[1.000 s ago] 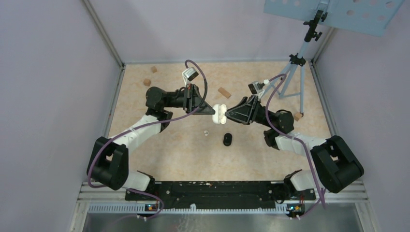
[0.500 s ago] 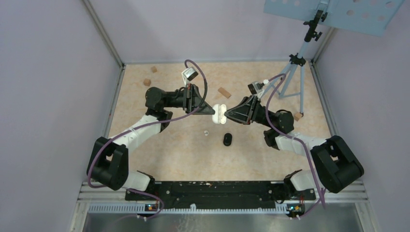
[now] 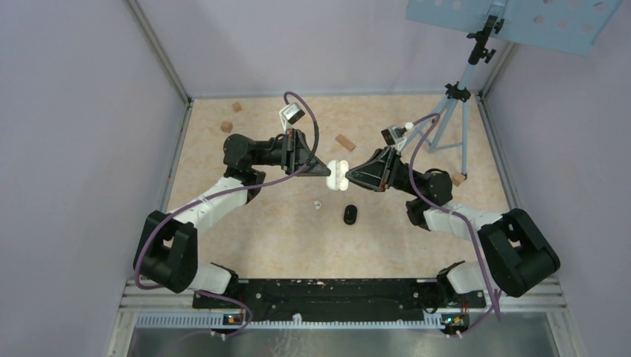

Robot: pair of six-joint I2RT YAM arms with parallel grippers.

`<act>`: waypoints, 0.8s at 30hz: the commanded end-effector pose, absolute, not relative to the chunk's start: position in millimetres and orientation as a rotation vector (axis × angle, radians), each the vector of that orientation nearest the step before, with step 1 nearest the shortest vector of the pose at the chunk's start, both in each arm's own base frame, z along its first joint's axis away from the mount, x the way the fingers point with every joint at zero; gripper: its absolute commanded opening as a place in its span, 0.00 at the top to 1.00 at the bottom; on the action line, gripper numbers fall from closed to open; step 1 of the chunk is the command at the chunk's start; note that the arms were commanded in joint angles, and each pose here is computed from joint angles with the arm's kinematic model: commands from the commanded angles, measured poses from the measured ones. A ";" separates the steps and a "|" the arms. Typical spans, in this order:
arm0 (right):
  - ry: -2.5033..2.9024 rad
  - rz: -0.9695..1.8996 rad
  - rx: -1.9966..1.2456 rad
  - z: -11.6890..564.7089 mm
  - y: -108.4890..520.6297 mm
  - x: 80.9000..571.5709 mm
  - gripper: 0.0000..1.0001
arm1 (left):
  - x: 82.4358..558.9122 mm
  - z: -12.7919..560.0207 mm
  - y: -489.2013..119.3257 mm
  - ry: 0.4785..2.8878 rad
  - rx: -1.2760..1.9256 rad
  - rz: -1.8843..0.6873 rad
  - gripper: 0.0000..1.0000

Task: Insert the wireless bluetooth earbuds into the charging case
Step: Pass from the left arm to the right

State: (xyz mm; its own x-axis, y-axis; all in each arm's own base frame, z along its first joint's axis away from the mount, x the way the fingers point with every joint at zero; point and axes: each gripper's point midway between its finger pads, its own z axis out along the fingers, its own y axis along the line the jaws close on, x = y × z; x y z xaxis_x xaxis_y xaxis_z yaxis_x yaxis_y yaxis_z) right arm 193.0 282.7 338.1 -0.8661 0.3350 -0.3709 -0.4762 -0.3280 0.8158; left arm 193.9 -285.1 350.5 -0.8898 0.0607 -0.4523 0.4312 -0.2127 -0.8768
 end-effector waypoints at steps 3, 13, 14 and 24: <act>1.177 2.190 -0.372 372.4 267.1 169.1 0.96 | 190.3 357.6 -283.0 1.718 0.671 -2.134 1.00; 1.184 2.200 -0.438 376.6 273.5 169.1 0.61 | 189.7 356.9 -283.3 1.742 0.696 -2.119 1.00; 1.186 2.201 -0.447 376.8 274.4 168.5 0.61 | 189.6 356.7 -283.4 1.744 0.695 -2.120 1.00; 1.208 2.207 -0.437 369.5 278.8 170.7 0.55 | 188.6 359.8 -282.8 1.731 0.698 -2.115 1.00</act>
State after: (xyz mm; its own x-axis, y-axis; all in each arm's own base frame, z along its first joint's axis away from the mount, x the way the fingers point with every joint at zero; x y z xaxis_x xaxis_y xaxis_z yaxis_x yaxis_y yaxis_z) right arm 193.2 289.6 336.9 -0.8809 0.2777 -0.3832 -0.4623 -0.3319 0.8223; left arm 197.6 -287.0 336.7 -0.8887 0.0790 -0.4517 0.4332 -0.1780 -0.8835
